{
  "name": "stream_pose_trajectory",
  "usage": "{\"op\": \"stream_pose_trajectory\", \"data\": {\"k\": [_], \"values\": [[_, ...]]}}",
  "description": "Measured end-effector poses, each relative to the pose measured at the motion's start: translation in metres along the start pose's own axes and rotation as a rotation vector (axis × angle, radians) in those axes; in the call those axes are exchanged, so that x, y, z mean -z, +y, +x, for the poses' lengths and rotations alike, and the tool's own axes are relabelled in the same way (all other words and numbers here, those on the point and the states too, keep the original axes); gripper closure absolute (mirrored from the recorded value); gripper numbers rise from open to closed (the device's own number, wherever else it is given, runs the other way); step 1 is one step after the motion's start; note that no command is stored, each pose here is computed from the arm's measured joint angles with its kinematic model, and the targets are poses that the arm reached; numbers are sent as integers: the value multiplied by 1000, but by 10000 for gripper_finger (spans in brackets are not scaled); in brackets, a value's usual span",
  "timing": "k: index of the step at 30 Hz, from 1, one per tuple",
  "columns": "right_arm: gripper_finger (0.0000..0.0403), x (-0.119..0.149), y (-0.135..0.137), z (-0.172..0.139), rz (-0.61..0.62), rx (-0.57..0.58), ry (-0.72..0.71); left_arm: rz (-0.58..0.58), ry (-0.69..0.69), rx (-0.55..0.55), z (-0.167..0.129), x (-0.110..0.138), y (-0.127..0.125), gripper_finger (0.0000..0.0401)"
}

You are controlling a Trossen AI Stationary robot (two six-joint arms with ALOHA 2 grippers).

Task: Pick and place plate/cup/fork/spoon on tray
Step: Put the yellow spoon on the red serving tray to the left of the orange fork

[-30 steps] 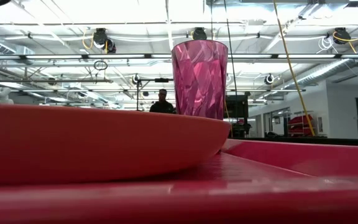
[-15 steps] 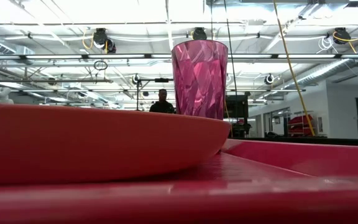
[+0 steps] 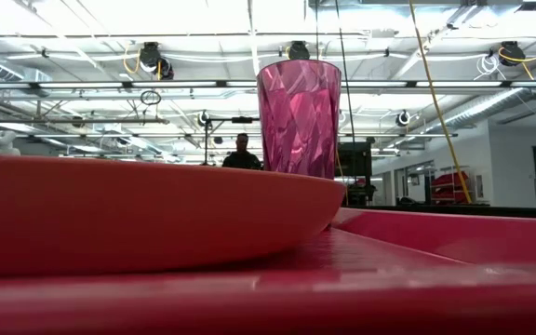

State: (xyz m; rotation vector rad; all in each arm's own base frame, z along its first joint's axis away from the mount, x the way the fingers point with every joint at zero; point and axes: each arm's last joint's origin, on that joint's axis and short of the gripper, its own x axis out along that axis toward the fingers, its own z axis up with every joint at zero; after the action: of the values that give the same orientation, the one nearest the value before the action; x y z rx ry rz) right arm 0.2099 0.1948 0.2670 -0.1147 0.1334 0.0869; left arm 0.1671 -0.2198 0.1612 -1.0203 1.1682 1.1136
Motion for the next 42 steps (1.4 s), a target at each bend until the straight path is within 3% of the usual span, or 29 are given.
{"op": "stream_pose_trajectory", "data": {"k": [16,32,42], "values": [[234,0,0,0,0,0,0,-53,27,-82,1,-8,-3,320],[234,0,0,0,-1,0,1,-58,24,-70,17,-1,-10,320],[234,0,0,0,0,0,0,-24,-49,-47,18,-4,-9,320]]}}
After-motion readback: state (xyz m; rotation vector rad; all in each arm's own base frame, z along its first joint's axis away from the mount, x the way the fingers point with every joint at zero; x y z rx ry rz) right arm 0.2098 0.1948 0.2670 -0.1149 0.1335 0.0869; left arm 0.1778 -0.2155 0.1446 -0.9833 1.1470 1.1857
